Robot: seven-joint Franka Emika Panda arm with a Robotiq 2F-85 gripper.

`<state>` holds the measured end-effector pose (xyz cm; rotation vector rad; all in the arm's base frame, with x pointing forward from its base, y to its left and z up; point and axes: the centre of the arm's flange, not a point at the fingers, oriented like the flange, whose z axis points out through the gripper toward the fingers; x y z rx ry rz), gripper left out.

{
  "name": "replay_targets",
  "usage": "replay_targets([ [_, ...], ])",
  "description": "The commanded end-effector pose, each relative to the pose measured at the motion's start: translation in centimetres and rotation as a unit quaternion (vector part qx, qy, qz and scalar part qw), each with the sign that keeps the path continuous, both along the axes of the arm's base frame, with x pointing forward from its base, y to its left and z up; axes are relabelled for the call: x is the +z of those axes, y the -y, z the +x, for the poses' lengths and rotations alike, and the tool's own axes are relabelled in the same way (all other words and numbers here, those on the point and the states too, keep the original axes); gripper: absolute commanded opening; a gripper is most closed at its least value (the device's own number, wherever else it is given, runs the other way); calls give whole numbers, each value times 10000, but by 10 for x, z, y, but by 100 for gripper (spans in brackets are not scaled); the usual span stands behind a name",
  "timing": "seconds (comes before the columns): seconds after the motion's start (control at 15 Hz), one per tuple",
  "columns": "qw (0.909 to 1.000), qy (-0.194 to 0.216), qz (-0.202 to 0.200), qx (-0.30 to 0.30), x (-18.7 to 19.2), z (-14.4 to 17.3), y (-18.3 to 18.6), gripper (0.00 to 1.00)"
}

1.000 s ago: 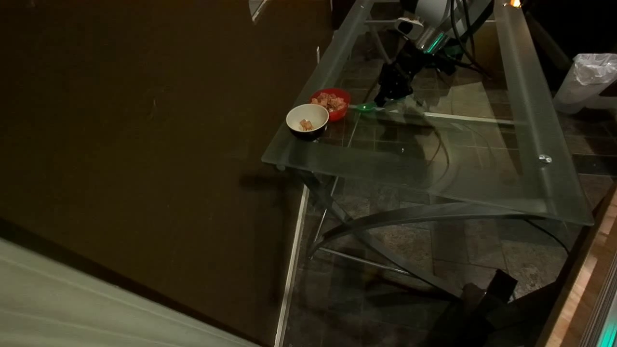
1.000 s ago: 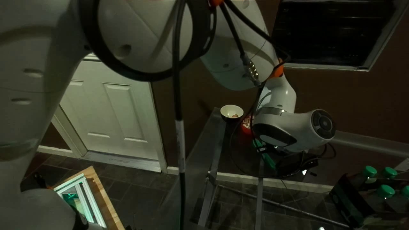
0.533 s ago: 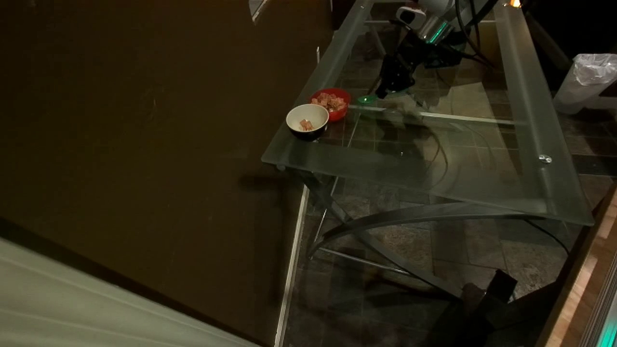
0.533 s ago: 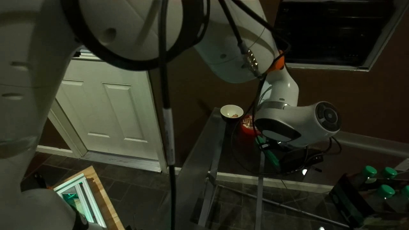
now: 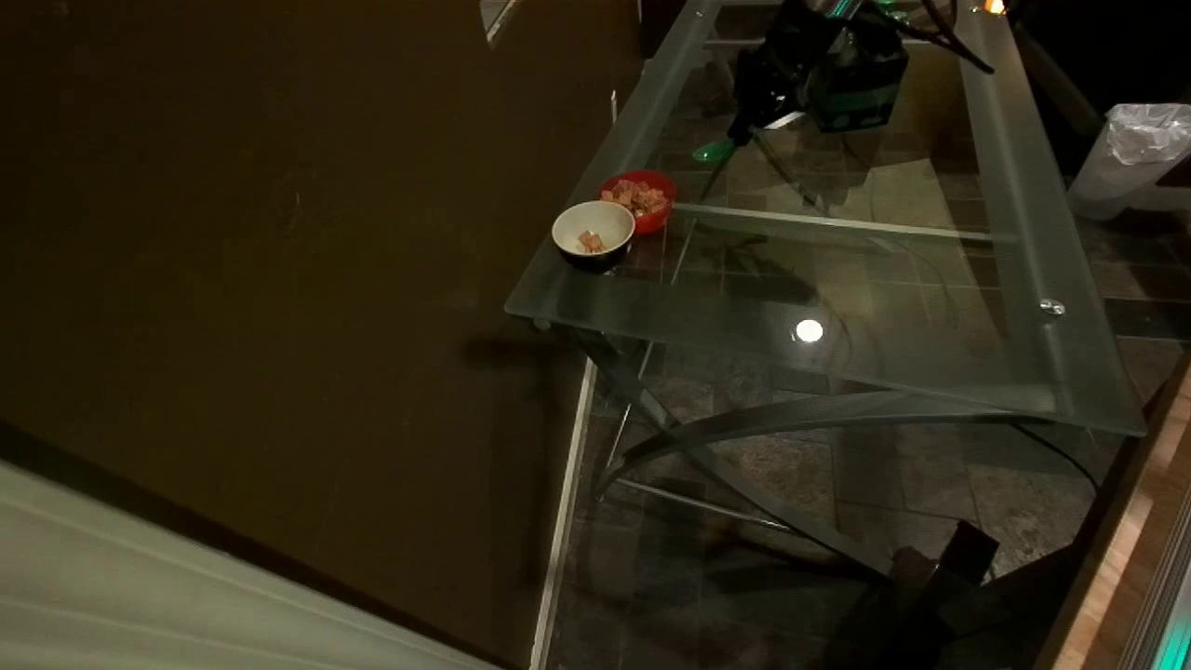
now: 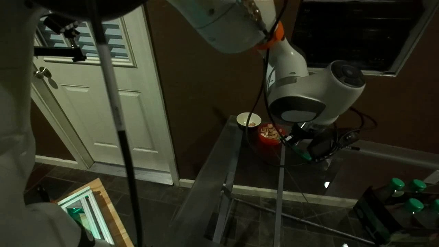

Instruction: Pick up the spoon, scoop some content from the red bowl, place it in the black bowl and place the spoon in the red bowl

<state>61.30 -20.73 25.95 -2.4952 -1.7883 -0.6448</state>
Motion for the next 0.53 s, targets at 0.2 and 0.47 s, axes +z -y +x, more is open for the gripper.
replay_targets([
  [0.2,9897,211,-1414,96,30,13,-67,6],
  [0.47,9790,250,-2019,126,25,27,-98,4],
])
